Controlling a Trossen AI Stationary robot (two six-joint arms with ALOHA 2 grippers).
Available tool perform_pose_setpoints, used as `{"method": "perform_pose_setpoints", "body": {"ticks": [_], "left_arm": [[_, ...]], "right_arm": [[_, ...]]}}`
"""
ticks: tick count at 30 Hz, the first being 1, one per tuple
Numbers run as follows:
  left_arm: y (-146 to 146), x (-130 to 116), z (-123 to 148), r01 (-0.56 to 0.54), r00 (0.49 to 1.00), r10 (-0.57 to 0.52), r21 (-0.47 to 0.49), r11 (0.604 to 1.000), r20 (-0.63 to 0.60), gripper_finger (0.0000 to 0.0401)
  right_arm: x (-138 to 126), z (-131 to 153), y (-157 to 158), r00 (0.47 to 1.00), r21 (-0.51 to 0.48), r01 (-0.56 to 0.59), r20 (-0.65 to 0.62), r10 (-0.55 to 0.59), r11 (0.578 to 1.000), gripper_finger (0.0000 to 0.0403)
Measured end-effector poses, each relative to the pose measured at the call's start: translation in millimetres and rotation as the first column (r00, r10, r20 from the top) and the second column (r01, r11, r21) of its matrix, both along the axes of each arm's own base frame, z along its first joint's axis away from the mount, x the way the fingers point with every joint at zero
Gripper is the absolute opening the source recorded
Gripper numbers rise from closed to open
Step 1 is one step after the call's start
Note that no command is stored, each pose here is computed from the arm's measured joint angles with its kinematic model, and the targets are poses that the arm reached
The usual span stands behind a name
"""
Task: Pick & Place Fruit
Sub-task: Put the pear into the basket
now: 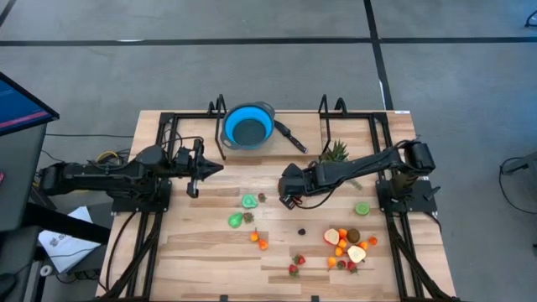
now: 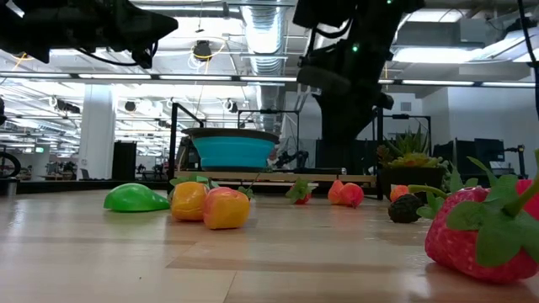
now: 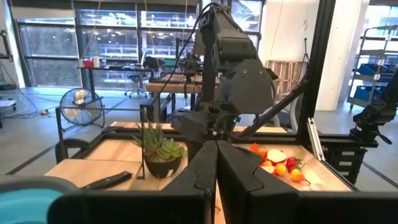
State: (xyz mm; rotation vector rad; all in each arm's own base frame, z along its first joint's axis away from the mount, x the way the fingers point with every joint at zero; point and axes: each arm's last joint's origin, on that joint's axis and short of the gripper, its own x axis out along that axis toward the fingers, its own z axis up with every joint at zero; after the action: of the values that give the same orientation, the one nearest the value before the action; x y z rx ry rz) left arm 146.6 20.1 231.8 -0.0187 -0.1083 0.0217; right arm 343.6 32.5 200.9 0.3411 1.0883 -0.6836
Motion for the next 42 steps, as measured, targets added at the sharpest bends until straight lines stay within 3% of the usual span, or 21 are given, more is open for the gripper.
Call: {"method": "perform_pose_setpoints", "body": {"ticks": [4, 7, 25, 35, 42], "left_arm": [[0, 0, 0, 0.0, 1.0, 0.0, 0.001, 1.0, 0.001, 0.0002], [0, 0, 0, 0.0, 1.0, 0.0, 0.0, 1.0, 0.001, 0.0002], [0, 0, 0, 0.0, 1.0, 0.0, 0.0, 1.0, 0.0, 0.0002], [0, 0, -1, 0.0, 1.0, 0.0, -0.001, 1.0, -0.004, 0.0002], [0, 2, -4, 0.0, 1.0, 0.0, -0.009, 1.0, -0.025, 0.0002]], "right_arm": [[-1, 0, -2, 0.999, 0.008, 0.04, 0.004, -0.04, 0.999, 0.0225], [-2, 0, -4, 0.998, 0.01, 0.064, -0.006, -0.064, 0.998, 0.0243], [-1, -2, -4, 0.997, 0.012, 0.083, 0.008, -0.083, 0.996, 0.0213], [9, -50, -11, 0.984, -0.017, 0.105, -0.14, -0.106, 0.994, 0.0213], [11, -64, -12, 0.977, -0.013, 0.107, -0.186, -0.107, 0.994, 0.0206]]}}
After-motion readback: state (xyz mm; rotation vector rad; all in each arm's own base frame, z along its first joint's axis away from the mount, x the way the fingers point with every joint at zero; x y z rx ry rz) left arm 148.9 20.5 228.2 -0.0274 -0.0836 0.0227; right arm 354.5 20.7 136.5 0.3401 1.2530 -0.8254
